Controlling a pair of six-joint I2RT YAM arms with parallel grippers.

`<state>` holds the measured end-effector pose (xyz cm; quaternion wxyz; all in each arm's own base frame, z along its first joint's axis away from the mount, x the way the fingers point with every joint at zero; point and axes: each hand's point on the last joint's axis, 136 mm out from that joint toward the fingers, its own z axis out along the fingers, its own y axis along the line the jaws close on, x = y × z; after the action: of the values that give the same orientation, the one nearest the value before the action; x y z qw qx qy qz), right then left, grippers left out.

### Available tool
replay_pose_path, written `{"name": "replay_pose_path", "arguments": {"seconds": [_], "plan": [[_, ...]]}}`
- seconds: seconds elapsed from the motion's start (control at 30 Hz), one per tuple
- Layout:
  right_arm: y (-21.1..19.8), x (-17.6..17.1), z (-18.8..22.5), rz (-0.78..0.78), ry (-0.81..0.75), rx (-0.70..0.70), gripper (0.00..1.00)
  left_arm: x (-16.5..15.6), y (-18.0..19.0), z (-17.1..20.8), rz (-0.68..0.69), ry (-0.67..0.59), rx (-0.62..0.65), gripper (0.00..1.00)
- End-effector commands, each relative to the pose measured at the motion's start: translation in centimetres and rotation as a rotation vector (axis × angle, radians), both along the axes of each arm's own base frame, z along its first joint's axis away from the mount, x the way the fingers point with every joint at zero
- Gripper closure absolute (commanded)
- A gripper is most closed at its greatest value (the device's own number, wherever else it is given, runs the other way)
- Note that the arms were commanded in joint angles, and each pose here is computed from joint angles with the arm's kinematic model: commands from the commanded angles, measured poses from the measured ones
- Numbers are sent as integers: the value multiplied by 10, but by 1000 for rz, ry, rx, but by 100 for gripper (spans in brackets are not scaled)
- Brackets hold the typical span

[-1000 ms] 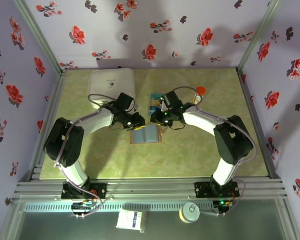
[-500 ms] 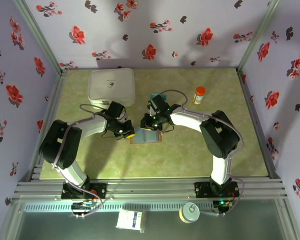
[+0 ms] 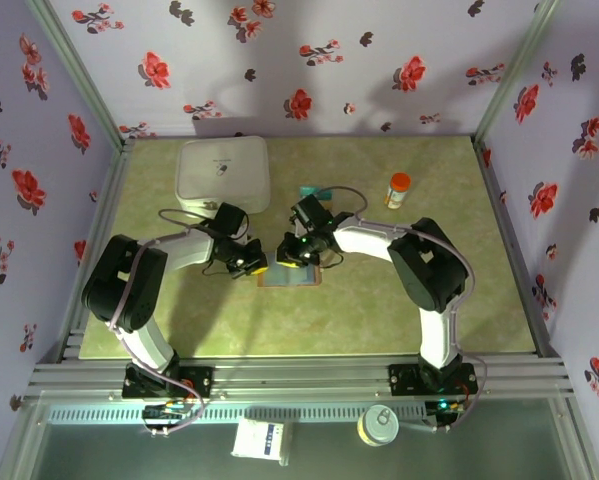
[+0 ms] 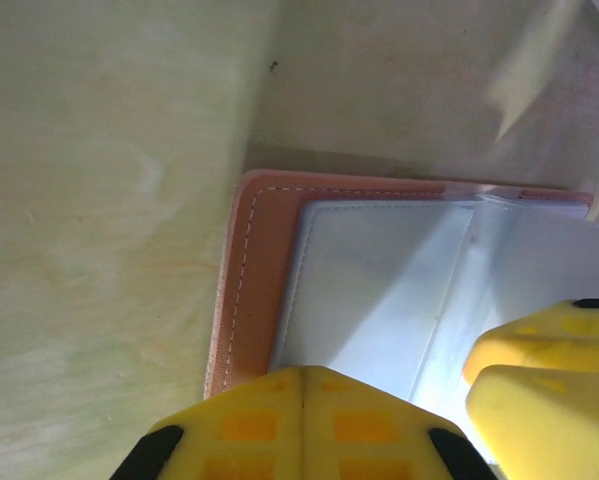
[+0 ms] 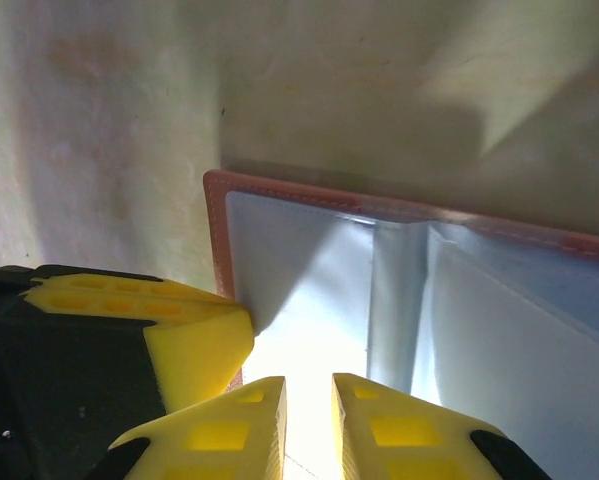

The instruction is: Take the credit cards out of the card holder

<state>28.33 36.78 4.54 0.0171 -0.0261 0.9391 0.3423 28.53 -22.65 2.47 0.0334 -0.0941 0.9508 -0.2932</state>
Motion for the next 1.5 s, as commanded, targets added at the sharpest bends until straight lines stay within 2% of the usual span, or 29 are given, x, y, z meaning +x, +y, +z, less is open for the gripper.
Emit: {"name": "replay_pose_path", "arguments": {"seconds": [0.0, 0.17, 0.43, 0.83, 1.1, 1.2, 1.27, 1.3, 1.37, 1.43, 1.47], "plan": [[17, -4, 1, 30, 19, 39, 80, -3, 7, -2, -5, -2, 10, 100], [16, -7, -11, 35, 35, -2, 80, -5, 10, 0, -5, -5, 20, 100], [-19, -5, -21, 28, -12, -214, 80, -9, 16, -10, 0, 20, 40, 100], [-29, 8, 16, 18, -110, -181, 80, -1, 22, 6, 10, -15, 40, 100], [-90, 27, 49, -83, -231, -218, 74, 10, 39, 26, 17, -75, 79, 98], [-127, 35, 58, -141, -286, -279, 70, 15, 55, 33, 22, -118, 126, 89], [-154, 39, 63, -169, -329, -346, 62, 19, 71, 38, 41, -150, 179, 78], [-165, 42, 64, -183, -348, -378, 53, 21, 78, 41, 51, -164, 196, 72], [-191, 46, 66, -219, -383, -456, 26, 24, 94, 46, 71, -203, 236, 60], [-213, 50, 66, -245, -412, -523, 1, 27, 111, 51, 100, -235, 279, 41], [-225, 53, 66, -258, -426, -560, 1, 29, 121, 55, 118, -253, 302, 32]]}}
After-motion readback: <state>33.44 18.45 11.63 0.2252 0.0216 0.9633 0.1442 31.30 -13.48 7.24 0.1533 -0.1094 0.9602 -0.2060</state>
